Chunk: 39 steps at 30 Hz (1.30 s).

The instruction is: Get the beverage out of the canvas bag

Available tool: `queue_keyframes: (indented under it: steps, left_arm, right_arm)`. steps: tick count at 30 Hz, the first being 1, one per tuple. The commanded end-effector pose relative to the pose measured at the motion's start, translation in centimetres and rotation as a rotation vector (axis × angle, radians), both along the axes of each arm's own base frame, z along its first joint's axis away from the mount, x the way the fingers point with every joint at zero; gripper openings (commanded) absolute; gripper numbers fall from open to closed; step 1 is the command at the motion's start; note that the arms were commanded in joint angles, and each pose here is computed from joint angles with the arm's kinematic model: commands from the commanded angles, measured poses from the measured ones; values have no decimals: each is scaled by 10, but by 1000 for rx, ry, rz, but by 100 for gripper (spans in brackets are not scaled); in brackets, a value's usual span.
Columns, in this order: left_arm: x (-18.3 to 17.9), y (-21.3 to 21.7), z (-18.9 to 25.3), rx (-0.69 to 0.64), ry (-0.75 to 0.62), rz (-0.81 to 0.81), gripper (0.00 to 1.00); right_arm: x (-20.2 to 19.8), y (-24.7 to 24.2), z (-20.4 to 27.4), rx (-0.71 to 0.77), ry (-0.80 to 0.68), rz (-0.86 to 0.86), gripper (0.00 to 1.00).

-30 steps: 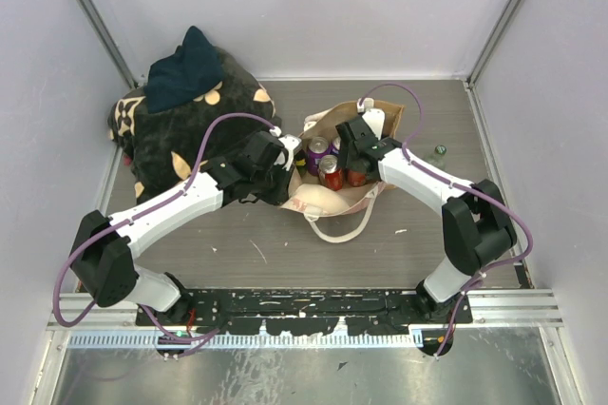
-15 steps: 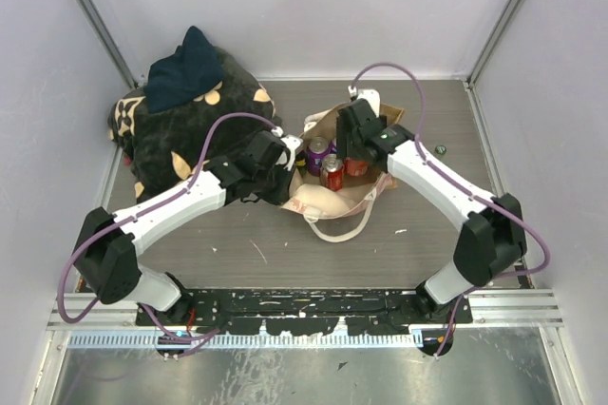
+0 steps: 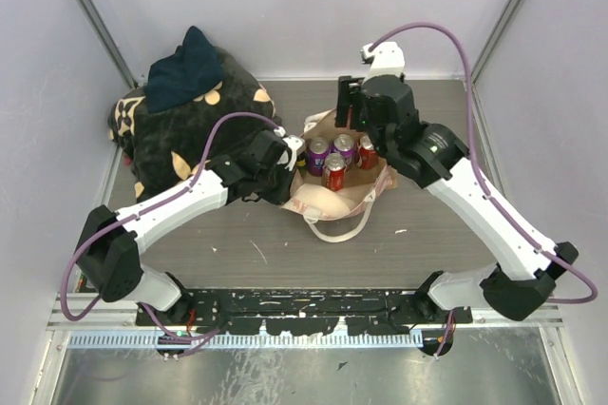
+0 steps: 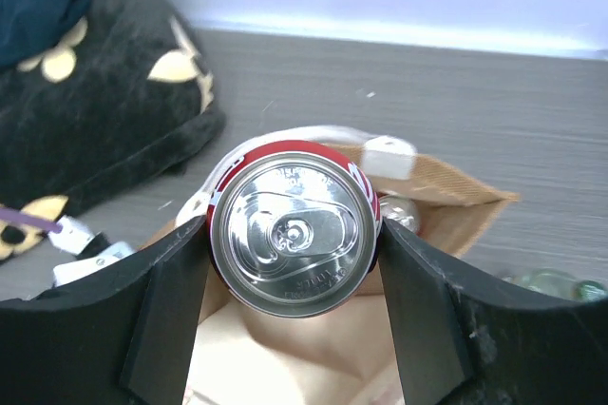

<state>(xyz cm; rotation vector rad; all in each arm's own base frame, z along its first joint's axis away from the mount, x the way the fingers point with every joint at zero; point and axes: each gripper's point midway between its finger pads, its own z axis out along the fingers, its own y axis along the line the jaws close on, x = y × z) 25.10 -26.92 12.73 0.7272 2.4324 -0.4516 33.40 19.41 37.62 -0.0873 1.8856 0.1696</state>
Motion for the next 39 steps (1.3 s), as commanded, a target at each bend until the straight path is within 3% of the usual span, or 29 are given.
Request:
queue_keyframes:
  steps: [1, 7, 12, 22, 26, 39]
  left_arm:
    - [-4, -4, -4, 14, 24, -37, 26]
    - [-3, -7, -5, 14, 30, -49, 26]
    - [-2, -10, -5, 13, 33, -63, 26]
    - [6, -18, -3, 13, 37, -58, 26]
    - [7, -20, -5, 11, 41, -64, 26]
    - [6, -14, -9, 40, 51, -51, 26]
  right_arm:
    - [-16, -78, 85, 54, -232, -287, 0]
    - [-50, -156, 86, -22, -277, -624, 0]
    - [-81, -196, 61, -9, -265, -773, 0]
    - [-95, -187, -106, 66, 67, -735, 0]
    - [-99, -178, -154, 102, 120, -702, 0]
    - [-85, -187, -226, 115, 184, -713, 0]
